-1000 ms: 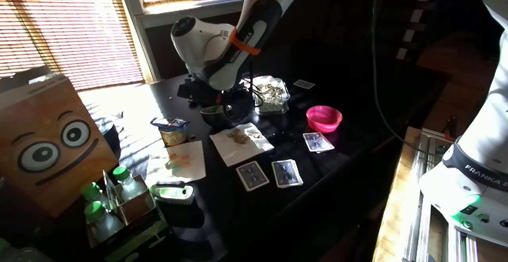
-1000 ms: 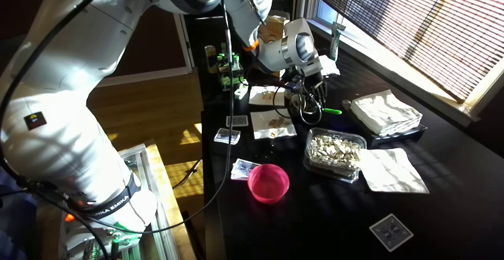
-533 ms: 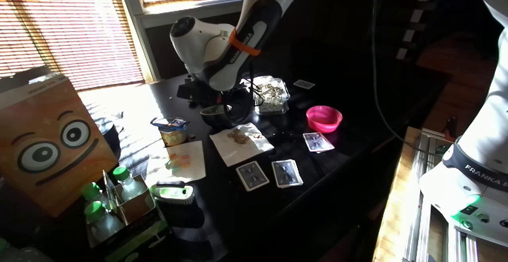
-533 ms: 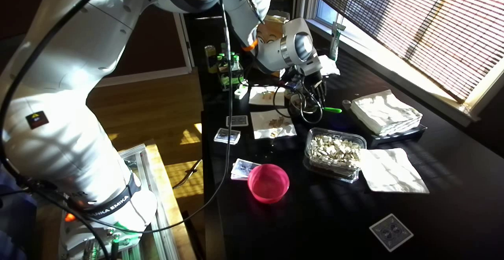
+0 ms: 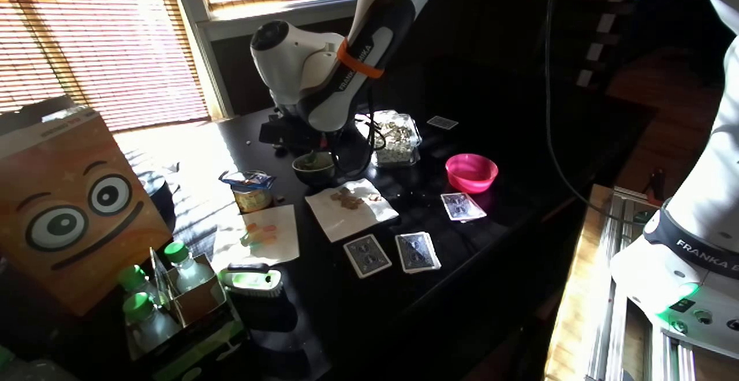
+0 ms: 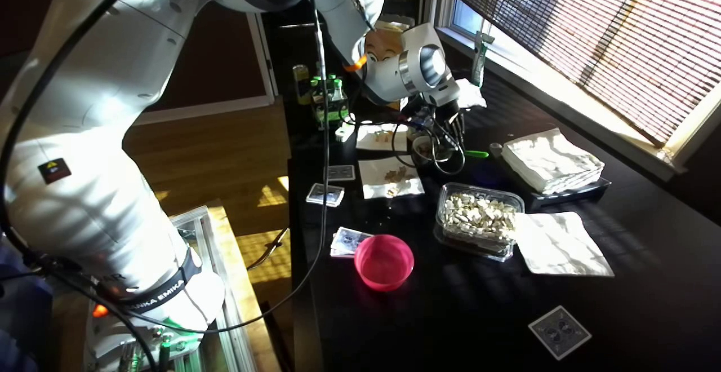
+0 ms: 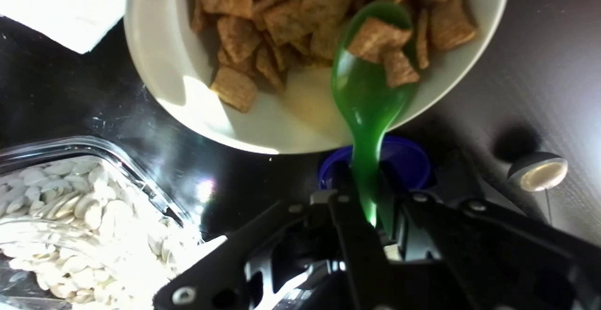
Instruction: Use the spoon to put some of the bowl's contents on the serviette
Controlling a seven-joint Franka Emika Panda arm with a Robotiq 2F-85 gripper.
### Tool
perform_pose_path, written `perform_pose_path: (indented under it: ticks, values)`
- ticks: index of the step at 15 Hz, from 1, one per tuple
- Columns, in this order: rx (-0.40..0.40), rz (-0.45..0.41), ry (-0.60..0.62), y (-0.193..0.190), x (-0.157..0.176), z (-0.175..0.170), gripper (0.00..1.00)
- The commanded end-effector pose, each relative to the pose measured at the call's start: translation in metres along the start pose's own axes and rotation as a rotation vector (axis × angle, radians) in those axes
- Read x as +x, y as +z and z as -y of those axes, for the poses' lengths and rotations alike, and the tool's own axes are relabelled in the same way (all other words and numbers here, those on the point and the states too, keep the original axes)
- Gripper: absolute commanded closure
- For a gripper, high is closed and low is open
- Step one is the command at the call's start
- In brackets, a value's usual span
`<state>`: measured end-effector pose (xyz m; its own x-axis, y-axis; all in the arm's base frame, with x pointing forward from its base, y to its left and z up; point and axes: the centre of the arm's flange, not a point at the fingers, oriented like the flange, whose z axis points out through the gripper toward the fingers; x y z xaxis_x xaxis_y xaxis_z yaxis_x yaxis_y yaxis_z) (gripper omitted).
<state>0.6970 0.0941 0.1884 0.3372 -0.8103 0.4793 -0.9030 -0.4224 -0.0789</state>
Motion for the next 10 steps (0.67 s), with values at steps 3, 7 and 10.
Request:
perform_pose_path:
  ticks: [3,7,10]
  values:
    - [0.028,0.013,-0.086,-0.01,0.0,-0.012,0.96]
    - [0.028,0.035,-0.132,-0.014,0.001,-0.017,0.96]
    - [0.021,0.043,-0.171,-0.022,0.001,-0.023,0.96]
